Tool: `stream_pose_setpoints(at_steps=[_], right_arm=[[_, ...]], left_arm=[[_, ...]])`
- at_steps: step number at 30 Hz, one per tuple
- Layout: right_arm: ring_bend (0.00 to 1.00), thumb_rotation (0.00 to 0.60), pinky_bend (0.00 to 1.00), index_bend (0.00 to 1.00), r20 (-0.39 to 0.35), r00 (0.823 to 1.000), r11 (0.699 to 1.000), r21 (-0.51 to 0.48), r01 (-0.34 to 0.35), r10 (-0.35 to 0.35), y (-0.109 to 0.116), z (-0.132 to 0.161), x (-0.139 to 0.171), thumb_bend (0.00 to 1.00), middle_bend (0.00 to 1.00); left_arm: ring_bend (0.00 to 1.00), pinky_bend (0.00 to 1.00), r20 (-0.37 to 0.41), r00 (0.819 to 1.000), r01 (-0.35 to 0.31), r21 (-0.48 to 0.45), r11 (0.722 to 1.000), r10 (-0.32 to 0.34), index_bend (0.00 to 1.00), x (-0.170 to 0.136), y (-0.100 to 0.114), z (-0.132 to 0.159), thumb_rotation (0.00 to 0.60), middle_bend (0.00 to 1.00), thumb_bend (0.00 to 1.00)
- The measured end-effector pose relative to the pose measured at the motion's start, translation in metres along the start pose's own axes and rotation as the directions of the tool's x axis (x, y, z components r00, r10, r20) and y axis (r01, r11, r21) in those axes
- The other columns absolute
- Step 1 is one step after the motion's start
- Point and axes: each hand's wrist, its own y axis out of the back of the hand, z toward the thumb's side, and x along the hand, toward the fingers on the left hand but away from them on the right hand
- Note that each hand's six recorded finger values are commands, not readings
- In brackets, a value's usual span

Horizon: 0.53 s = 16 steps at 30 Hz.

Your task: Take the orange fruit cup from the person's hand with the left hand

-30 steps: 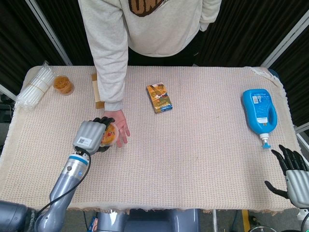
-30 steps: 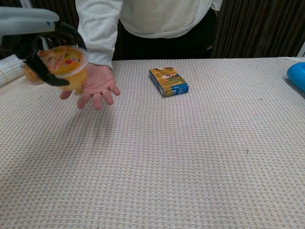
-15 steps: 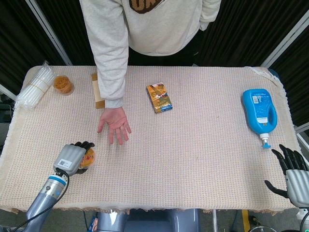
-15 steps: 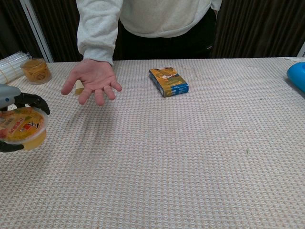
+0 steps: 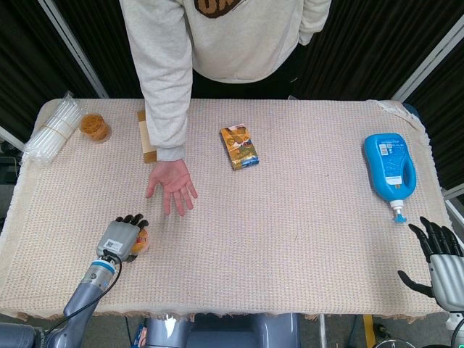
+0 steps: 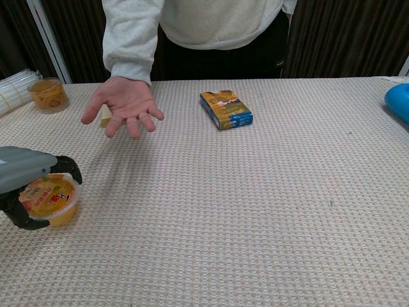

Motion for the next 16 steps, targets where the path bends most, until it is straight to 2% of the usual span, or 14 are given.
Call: stream_pose_setpoints(at_steps=[1,6,10,16], right_arm=[[0.00,0.600,0.00,0.12,0.000,1.000,1.000,0.000,0.000,0.000,0.000,0.000,0.000,0.11,0.00],[0.00,0.600,0.00,0.11,-0.001,1.000,1.000,0.002,0.001,-0.001,0.000,0.000,0.000,0.11,0.00],[0.00,0.600,0.00,0.12,-0.001,1.000,1.000,0.003,0.000,0.000,0.000,0.000,0.000,0.11,0.00],[0.00,0.600,0.00,0.12,-0.001,1.000,1.000,0.005,0.001,-0.001,0.000,0.000,0.000,0.11,0.00]], left_arm=[[0.00,0.03,-0.005,1.000,-0.004,0.003,1.000,0.004,0.10,0.000,0.001,-0.001,0.600,0.00,0.24],[0.00,0.00,-0.034,0.998,-0.061,-0.040,0.997,0.059,0.04,-0.005,0.015,-0.003,0.600,0.00,0.19],[0.00,0.00,-0.039,0.993,-0.114,-0.089,0.989,0.111,0.03,-0.015,0.031,-0.007,0.600,0.00,0.18],[0.00,0.00,-0.030,0.974,-0.226,-0.099,0.969,0.224,0.03,-0.044,0.053,-0.023,0.600,0.00,0.18]])
